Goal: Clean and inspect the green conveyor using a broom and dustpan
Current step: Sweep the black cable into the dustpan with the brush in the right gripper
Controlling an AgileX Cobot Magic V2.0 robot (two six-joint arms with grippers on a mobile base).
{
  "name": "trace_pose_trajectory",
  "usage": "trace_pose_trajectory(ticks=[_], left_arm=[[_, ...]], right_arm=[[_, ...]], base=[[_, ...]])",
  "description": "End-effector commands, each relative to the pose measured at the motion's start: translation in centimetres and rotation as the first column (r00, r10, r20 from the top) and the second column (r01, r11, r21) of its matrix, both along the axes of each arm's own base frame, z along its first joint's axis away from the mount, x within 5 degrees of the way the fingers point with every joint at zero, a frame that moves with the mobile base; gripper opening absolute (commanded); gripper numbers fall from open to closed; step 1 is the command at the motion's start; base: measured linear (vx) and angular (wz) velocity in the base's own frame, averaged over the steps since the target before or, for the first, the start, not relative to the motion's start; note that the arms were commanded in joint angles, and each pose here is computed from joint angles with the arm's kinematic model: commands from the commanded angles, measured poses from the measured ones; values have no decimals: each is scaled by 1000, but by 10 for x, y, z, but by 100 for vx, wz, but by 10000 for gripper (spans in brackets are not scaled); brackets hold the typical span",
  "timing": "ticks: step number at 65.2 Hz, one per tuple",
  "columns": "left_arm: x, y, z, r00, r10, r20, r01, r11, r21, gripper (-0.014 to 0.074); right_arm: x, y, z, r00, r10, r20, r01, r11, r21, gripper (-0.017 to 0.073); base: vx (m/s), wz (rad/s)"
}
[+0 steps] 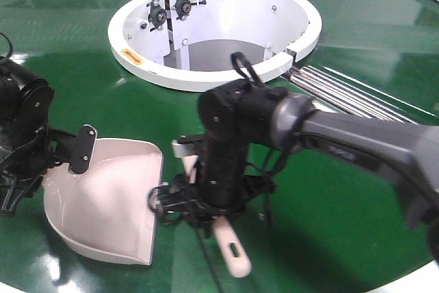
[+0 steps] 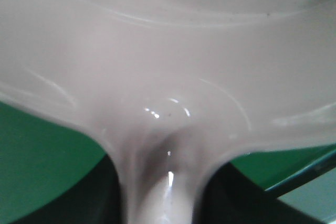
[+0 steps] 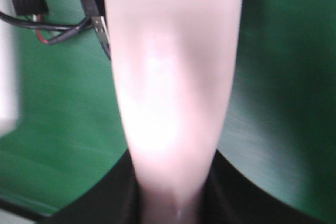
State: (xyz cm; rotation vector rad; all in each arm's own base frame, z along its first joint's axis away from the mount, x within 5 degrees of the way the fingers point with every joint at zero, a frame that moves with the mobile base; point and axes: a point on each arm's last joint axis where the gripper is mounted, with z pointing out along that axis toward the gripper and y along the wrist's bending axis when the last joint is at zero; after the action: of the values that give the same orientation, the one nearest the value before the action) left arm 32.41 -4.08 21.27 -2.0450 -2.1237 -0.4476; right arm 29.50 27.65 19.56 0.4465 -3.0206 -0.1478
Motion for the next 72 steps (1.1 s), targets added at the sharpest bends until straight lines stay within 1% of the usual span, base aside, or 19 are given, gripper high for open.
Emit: trace_pose_trajectory(ticks=[1, 3, 4, 5, 7, 9, 10, 11, 18, 23, 29, 46, 56, 60, 64, 65, 66, 67, 72], left_arm=[[-1, 0, 19, 998, 4, 63, -4, 1000, -2, -6], [-1, 0, 19, 998, 4, 63, -4, 1000, -2, -6], [-1, 0, 19, 998, 4, 63, -4, 1000, -2, -6], [-1, 0, 19, 998, 4, 63, -4, 1000, -2, -6], [-1, 0, 19, 998, 4, 63, -4, 1000, -2, -6], [-1, 0, 19, 998, 4, 63, -4, 1000, -2, -6], [-1, 0, 19, 998, 4, 63, -4, 1000, -2, -6], [-1, 0, 19, 998, 4, 63, -4, 1000, -2, -6], [-1, 0, 19, 998, 4, 63, -4, 1000, -2, -6], [-1, 0, 19, 998, 4, 63, -4, 1000, -2, -6], [-1, 0, 19, 998, 4, 63, -4, 1000, -2, -6], [-1, 0, 19, 998, 4, 63, -4, 1000, -2, -6], [-1, 0, 19, 998, 4, 63, -4, 1000, -2, -6], [-1, 0, 19, 998, 4, 63, -4, 1000, -2, -6], [-1, 0, 19, 998, 4, 63, -4, 1000, -2, -6], [-1, 0, 19, 998, 4, 63, -4, 1000, -2, -6], [-1, 0, 19, 998, 4, 63, -4, 1000, -2, -6], [-1, 0, 19, 998, 4, 63, -4, 1000, -2, -6], [-1, 0, 19, 998, 4, 63, -4, 1000, -2, -6]], right_arm=[[-6, 23, 31, 998, 53, -14, -52, 993, 107, -4], [-6, 32, 31, 997, 70, -18, -67, 989, 133, -4], [-6, 35, 29, 997, 74, -22, -71, 988, 136, -4], [-6, 40, 32, 996, 83, -20, -79, 984, 158, -4], [-7, 49, 32, 995, 100, -20, -95, 979, 182, -4], [-7, 56, 31, 994, 111, -22, -105, 975, 196, -4], [-7, 61, 33, 993, 120, -16, -114, 970, 216, -4], [-7, 63, 32, 992, 125, -17, -118, 969, 218, -4], [-7, 84, 43, 987, 161, 17, -159, 943, 292, -4], [-5, 90, 54, 986, 161, 46, -167, 929, 330, -4], [-2, 90, 65, 985, 157, 77, -174, 922, 347, -4], [8, 74, 80, 980, 132, 149, -174, 934, 313, -4], [19, 55, 96, 973, 98, 211, -158, 944, 290, -4], [23, 42, 104, 969, 77, 234, -141, 952, 273, -4], [29, 24, 105, 968, 54, 247, -114, 965, 236, -4], [29, 20, 108, 966, 50, 253, -111, 966, 234, -4], [31, 13, 107, 967, 41, 253, -98, 972, 216, -4], [32, 10, 107, 966, 38, 254, -93, 973, 211, -4], [36, -20, 108, 965, 5, 262, -48, 986, 158, -4]], base=[[0, 0], [0, 0], [0, 0], [0, 0], [0, 0], [0, 0], [0, 0], [0, 0], [0, 0], [0, 0], [0, 0], [0, 0], [0, 0], [0, 0], [0, 0], [0, 0], [0, 0], [0, 0], [0, 0]])
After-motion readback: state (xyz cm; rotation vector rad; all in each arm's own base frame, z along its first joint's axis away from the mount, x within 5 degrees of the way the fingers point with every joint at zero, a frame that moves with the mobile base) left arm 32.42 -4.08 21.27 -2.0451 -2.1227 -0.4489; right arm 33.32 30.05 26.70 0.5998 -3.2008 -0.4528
